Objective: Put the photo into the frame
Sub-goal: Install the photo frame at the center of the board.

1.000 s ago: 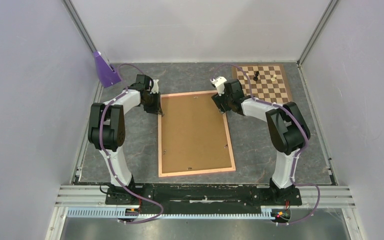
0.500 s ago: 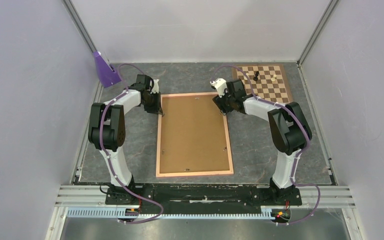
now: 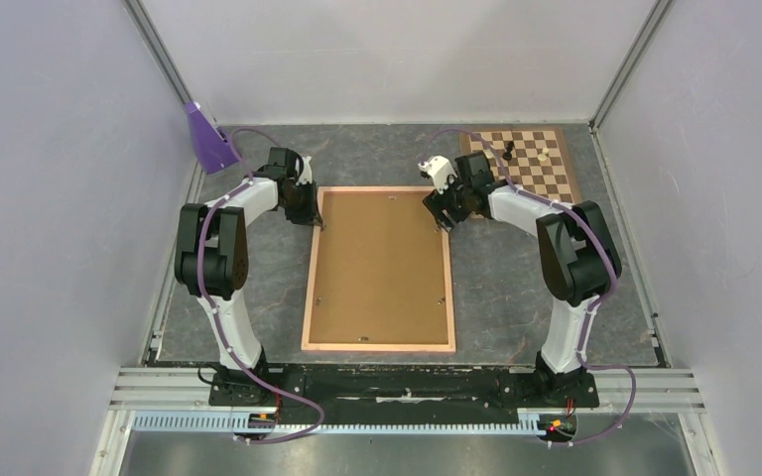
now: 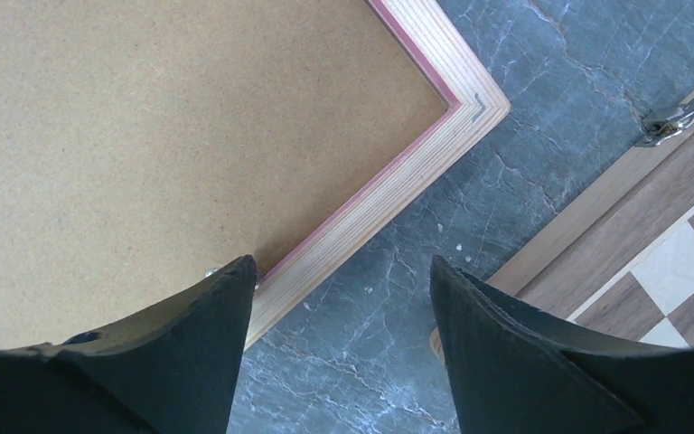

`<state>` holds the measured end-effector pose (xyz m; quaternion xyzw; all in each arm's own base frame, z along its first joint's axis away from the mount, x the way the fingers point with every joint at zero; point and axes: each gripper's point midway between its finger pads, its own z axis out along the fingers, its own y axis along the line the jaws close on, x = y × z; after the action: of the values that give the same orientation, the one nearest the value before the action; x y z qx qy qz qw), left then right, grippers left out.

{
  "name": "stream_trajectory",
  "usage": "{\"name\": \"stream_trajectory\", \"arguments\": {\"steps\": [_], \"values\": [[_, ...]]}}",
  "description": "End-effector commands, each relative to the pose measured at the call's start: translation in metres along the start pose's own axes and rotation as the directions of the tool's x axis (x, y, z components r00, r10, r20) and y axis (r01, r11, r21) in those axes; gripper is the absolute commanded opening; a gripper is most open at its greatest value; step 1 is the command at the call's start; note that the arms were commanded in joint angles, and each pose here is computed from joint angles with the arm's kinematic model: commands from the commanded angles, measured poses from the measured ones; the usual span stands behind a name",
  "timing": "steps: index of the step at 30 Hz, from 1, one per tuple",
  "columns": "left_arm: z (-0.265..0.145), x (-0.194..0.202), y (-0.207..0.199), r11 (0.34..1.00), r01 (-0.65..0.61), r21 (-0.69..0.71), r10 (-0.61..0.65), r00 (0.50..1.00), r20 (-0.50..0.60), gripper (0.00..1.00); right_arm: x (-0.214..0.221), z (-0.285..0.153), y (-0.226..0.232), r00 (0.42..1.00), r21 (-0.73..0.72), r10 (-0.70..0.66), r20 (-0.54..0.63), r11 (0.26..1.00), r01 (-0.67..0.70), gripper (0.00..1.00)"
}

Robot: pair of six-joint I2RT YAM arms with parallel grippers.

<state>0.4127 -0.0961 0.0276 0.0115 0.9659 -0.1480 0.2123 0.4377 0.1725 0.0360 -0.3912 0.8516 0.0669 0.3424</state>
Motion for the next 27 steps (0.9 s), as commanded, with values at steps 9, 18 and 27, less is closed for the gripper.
{"name": "stream_trajectory", "arguments": {"steps": [9,18,27], "values": [[0.004,-0.022,0.025,0.996,0.049,-0.074,-0.043,0.996,0.079,0.02,-0.044,-0.034,-0.03,0.989,0.01,-0.147,0.032,0.989,0.147,0.76],[0.007,-0.019,0.021,0.998,0.05,-0.047,-0.047,0.997,0.068,0.02,-0.047,-0.029,-0.006,0.953,-0.098,-0.298,0.061,0.948,0.302,0.75],[0.009,-0.016,0.018,0.999,0.044,-0.029,-0.042,0.998,0.055,0.02,-0.043,-0.03,0.03,0.819,-0.246,-0.567,0.089,0.784,0.569,0.73]]}}
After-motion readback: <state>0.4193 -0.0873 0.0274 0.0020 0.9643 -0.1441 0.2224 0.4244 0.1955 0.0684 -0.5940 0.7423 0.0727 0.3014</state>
